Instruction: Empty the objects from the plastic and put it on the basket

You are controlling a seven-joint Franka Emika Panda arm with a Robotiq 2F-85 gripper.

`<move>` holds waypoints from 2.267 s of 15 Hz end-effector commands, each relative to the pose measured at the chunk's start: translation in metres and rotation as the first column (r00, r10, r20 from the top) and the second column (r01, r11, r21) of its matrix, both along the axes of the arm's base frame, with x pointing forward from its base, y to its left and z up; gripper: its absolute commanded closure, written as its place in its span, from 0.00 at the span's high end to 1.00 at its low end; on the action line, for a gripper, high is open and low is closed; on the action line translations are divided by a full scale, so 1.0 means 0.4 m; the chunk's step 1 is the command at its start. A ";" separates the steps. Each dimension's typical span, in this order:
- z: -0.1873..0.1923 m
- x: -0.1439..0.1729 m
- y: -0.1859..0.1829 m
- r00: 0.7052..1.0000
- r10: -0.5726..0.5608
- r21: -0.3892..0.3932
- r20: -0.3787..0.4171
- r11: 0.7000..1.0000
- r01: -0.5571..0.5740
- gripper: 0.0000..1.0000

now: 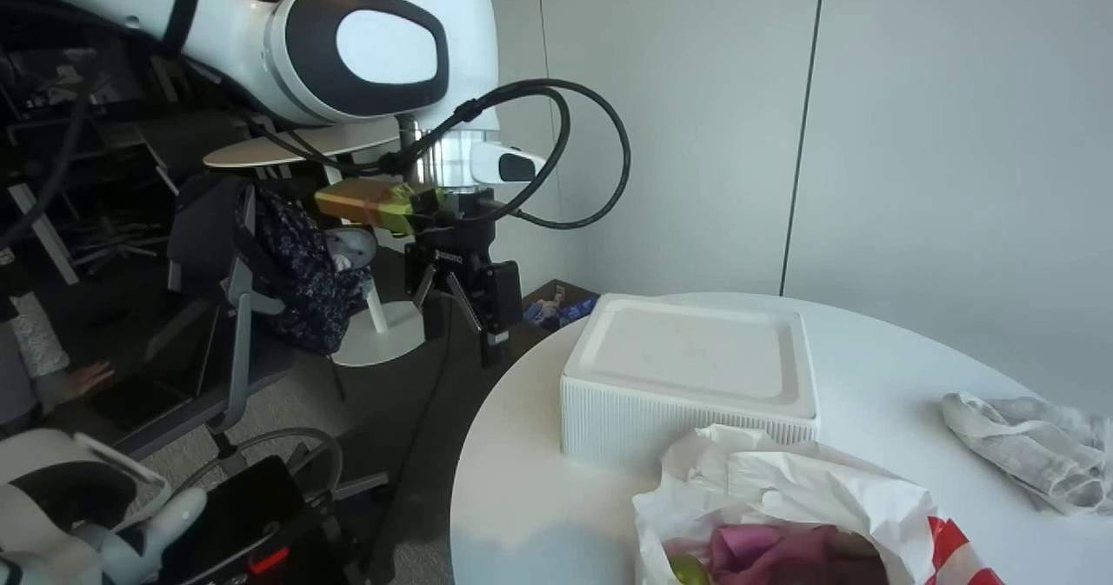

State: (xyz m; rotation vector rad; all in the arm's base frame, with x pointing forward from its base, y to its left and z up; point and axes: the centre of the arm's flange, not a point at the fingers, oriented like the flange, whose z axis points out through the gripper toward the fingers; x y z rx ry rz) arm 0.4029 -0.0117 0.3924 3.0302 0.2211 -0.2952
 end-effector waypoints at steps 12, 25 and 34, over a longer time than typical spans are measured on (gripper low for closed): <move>-0.442 0.288 -0.305 0.839 -0.492 -0.205 0.235 0.818 0.537 1.00; -0.700 0.417 -0.512 0.736 -0.569 -0.339 0.366 0.655 0.675 1.00; -0.830 0.449 -0.625 0.683 -0.568 -0.385 0.458 0.566 0.729 0.75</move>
